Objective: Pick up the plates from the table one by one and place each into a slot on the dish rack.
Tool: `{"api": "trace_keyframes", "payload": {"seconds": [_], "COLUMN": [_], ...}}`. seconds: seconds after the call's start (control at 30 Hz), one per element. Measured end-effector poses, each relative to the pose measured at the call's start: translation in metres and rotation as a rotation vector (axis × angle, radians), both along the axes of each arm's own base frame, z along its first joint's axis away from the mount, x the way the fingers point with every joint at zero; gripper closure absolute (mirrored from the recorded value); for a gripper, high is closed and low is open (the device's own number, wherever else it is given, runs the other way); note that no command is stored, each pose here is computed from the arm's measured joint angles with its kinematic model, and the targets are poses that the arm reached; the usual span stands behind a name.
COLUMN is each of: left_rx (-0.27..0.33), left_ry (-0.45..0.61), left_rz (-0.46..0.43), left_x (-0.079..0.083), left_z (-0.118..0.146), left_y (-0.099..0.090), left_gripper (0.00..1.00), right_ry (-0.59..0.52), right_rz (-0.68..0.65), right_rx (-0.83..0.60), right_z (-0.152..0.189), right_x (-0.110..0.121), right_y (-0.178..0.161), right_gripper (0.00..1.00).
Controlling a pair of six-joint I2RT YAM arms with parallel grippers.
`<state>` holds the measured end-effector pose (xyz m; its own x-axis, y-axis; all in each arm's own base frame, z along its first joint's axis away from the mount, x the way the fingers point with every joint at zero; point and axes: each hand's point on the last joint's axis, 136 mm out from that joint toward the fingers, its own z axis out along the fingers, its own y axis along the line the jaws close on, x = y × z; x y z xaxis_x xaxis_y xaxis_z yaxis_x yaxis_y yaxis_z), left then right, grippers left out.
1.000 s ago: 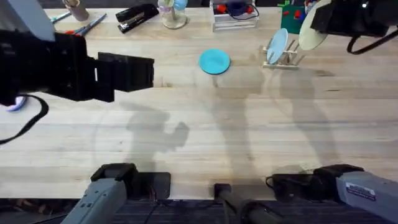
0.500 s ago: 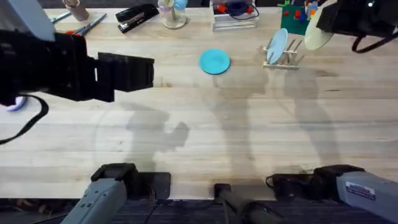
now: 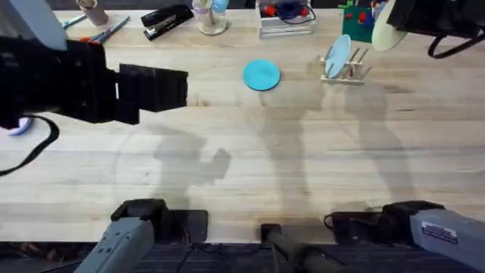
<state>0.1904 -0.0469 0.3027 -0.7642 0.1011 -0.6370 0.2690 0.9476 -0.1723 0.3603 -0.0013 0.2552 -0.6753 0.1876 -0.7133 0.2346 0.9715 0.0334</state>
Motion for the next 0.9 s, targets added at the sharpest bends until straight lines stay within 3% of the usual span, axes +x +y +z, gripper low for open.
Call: {"api": "trace_keyframes", "payload": {"seconds": [0.9], "left_rx": [0.0], "left_ry": [0.0], "left_rz": [0.0], "left_x": [0.0], "left_z": [0.0], "left_y": [0.0], "left_gripper": [0.007], "right_ry": [0.108], "right_rz": [0.005], "right_rx": [-0.015], "right_z": [-0.047], "right_x": [0.028], "right_y": [0.003], "right_gripper": [0.972]}}
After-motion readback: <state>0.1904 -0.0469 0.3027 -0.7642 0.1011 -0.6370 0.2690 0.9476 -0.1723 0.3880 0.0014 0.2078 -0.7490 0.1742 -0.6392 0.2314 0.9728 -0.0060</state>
